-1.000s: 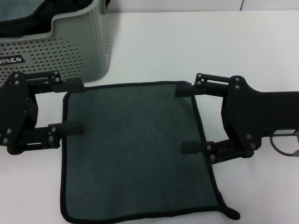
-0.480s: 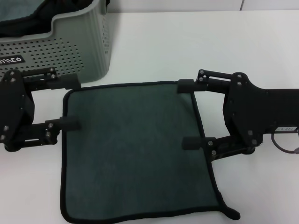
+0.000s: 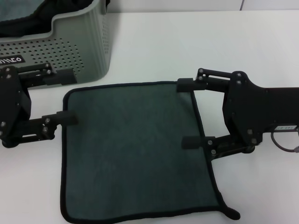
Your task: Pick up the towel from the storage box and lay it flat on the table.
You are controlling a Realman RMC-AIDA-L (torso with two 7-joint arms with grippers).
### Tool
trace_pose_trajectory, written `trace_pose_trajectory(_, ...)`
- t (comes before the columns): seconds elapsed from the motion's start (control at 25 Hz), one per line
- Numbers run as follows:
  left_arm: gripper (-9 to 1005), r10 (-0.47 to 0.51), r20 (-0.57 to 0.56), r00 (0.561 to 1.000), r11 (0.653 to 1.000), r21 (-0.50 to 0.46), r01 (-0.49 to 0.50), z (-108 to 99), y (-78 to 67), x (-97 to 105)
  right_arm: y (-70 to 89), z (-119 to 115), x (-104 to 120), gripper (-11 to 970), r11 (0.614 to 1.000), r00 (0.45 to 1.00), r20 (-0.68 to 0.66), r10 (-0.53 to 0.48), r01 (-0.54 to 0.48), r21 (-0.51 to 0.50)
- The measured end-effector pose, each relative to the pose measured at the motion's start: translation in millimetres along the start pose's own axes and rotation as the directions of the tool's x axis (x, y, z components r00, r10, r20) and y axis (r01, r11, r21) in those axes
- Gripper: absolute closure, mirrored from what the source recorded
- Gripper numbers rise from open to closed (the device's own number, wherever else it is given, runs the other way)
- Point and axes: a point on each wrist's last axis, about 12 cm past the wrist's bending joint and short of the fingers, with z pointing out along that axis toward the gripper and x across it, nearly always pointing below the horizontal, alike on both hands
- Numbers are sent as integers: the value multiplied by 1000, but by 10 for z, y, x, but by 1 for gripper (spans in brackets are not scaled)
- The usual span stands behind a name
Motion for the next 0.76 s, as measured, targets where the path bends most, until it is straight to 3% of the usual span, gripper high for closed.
trace_pose_trajectory(0.76,346,-10,-2,1000,1000,0,10,-4,-3,3,41,-15,10,87,1000,1000,13,11,-11,-17)
